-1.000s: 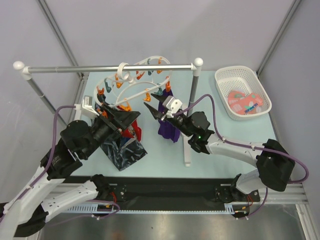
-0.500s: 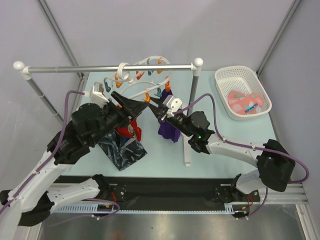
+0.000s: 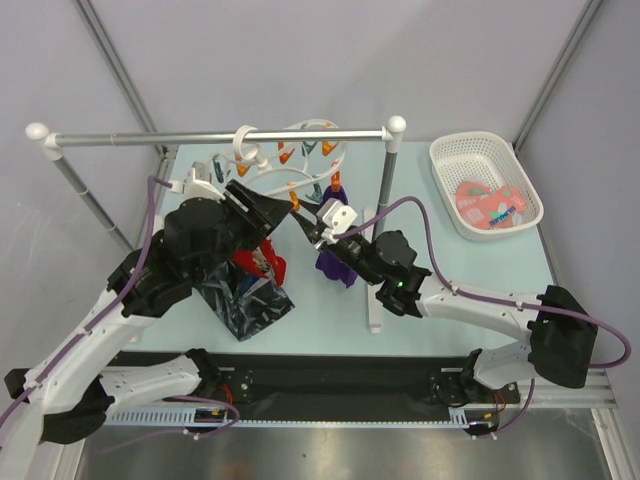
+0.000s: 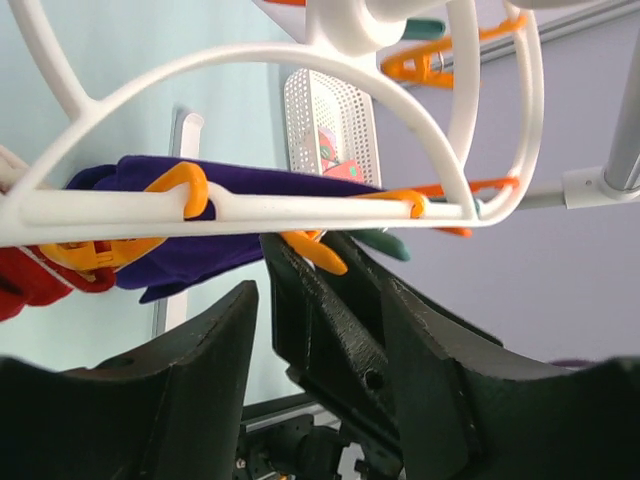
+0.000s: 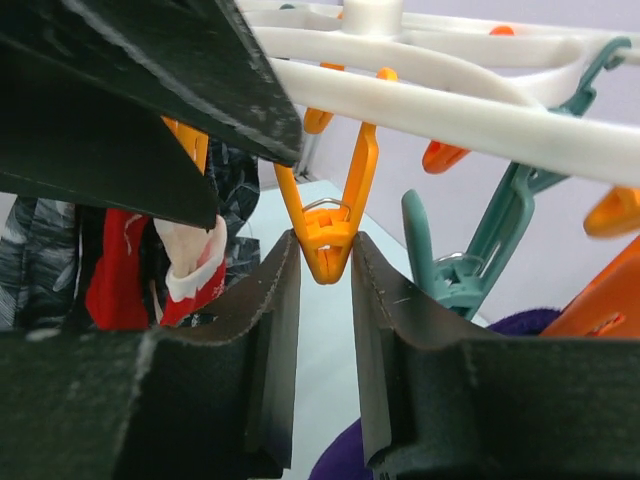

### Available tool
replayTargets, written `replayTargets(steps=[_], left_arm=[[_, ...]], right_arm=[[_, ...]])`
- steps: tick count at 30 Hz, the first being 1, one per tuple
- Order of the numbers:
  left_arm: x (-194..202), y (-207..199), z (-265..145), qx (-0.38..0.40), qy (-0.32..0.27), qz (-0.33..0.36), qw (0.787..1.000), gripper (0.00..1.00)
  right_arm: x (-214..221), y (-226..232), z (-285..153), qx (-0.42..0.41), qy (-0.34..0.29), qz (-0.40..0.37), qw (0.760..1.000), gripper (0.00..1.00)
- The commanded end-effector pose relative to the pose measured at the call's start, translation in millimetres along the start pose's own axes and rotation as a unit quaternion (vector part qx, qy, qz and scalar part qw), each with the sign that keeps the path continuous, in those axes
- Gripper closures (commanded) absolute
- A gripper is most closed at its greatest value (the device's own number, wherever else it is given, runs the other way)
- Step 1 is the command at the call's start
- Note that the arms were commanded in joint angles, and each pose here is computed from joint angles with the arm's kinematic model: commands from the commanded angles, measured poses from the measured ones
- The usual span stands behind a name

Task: Clip the socks to the hanger
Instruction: Open the clamp at the hanger.

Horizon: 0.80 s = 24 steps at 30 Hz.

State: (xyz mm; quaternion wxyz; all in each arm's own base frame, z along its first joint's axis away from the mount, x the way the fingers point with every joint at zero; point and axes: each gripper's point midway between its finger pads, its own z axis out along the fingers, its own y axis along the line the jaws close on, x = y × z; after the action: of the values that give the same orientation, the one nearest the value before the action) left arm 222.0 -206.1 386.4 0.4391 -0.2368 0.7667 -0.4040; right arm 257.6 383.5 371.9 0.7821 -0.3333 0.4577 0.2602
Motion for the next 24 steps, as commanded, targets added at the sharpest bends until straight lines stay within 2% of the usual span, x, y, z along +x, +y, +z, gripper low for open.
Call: replayTargets(steps=[1, 9, 11, 16, 24], left_arm=[[-17.1, -13.2, -7.3, 0.014, -0.031, -0.017, 0.999, 0.43], [-16.7, -26.9, -1.7, 0.007, -0.039, -0.011, 0.999, 0.44], [-17.1, -22.5, 2.8, -0.019, -0.05, -0.001, 0.999, 0.43], [-21.7, -24.7, -0.7, -0.039, -0.084, -0.018, 0.996, 0.42], [-17.3, -13.2, 5.0, -0.071, -0.1, -0.028, 0.992, 0.43]], right_arm=[[-30.4, -16.0, 1.6, 0.041, -0.001, -0.045, 0.998, 0.99], [-35.7, -30.6, -1.7, 0.097, 0.053, -0.115, 0.987, 1.0], [-33.8, -28.0, -2.3, 0.103, 0.066, -0.127, 0.984, 1.0], [-35.2, -28.1, -5.8, 0.121, 0.067, -0.149, 0.979, 1.0], [-39.2, -28.1, -9.6, 0.131, 0.051, -0.14, 0.98, 1.0]])
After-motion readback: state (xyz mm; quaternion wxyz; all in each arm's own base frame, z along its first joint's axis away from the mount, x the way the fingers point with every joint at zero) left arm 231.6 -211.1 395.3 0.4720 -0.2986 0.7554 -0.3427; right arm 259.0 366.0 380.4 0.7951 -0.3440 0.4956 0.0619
